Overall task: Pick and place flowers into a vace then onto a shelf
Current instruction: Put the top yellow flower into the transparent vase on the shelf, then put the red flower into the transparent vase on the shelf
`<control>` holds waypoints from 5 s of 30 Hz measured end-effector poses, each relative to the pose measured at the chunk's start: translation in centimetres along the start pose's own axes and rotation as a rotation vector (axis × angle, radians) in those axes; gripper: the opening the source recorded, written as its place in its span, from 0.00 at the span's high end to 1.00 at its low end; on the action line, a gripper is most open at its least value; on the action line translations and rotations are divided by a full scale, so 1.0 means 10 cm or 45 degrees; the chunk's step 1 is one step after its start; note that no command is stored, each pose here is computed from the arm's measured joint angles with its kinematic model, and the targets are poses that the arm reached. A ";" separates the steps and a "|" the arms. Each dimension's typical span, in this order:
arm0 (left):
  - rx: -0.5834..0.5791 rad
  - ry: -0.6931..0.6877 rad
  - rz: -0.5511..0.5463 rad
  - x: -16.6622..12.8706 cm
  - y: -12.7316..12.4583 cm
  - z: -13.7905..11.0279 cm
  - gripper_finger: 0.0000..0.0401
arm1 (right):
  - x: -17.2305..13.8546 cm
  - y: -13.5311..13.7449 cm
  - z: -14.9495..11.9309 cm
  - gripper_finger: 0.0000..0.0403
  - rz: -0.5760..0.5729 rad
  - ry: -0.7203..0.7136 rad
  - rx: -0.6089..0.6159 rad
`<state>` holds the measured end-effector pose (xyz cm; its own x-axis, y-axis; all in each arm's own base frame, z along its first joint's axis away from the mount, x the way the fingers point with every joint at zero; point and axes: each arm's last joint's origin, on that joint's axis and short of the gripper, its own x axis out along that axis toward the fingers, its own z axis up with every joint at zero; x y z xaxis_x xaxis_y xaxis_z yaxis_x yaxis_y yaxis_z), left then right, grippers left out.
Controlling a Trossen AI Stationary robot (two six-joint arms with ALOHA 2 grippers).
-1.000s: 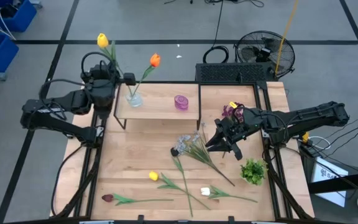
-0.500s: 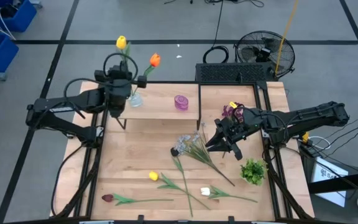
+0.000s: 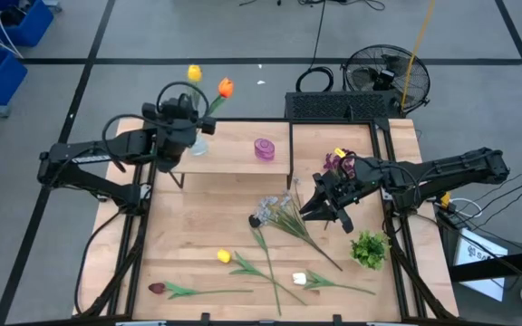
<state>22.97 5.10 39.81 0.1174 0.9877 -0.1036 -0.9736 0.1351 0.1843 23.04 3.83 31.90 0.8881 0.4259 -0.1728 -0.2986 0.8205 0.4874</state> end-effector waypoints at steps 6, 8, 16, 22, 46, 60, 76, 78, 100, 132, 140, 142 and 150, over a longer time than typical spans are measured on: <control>-0.027 0.027 -0.106 -0.04 -0.03 -0.02 0.75 | 0.00 0.00 0.00 0.77 0.001 0.000 0.000; -0.029 0.023 -0.126 -0.06 -0.04 -0.02 0.74 | 0.00 0.00 0.00 0.77 0.000 0.000 0.000; -0.153 -0.057 -0.250 -0.34 0.19 0.32 0.75 | 0.00 0.00 0.00 0.77 0.000 0.001 0.003; -0.249 -0.109 -0.580 -0.65 0.46 0.65 0.75 | 0.00 0.00 0.00 0.77 0.000 0.001 0.003; 0.392 1.834 -1.441 -1.97 -0.27 -0.98 0.75 | 0.00 0.00 0.00 0.77 0.000 0.001 -0.045; 1.064 1.942 -1.375 -2.61 -0.50 -2.05 0.75 | 0.00 0.00 0.00 0.77 0.000 0.002 -0.049; 1.300 1.872 -1.367 -2.67 -0.84 -2.77 0.75 | 0.00 0.00 0.00 0.77 -0.001 0.003 -0.044; 1.310 1.899 -1.380 -2.68 -0.87 -2.82 0.75 | 0.00 0.00 0.00 0.77 -0.001 0.003 -0.044; 1.432 1.489 -1.274 -1.98 -0.30 -1.27 0.99 | 0.57 -0.20 0.07 0.70 0.040 -0.369 -0.141; 1.997 0.594 -1.455 -1.24 -1.09 -1.27 0.99 | 1.52 -0.82 -0.82 0.62 -0.040 0.128 0.397; 2.000 0.608 -1.540 -1.32 -1.09 -1.29 0.99 | 1.51 -0.81 -0.80 0.67 -0.028 0.109 0.319; 2.024 0.601 -1.594 -1.37 -1.08 -1.30 0.99 | 1.51 -0.81 -0.78 0.68 -0.017 0.086 0.311; 2.107 0.511 -1.629 -1.52 -1.04 -1.32 0.99 | 1.51 -0.83 -0.77 0.68 -0.097 0.032 0.302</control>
<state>28.71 -12.33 26.60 0.1523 0.2810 -0.9476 0.6448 0.6983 0.3107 36.27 6.42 18.69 0.8950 0.3782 -0.2364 -0.1383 0.7392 0.6592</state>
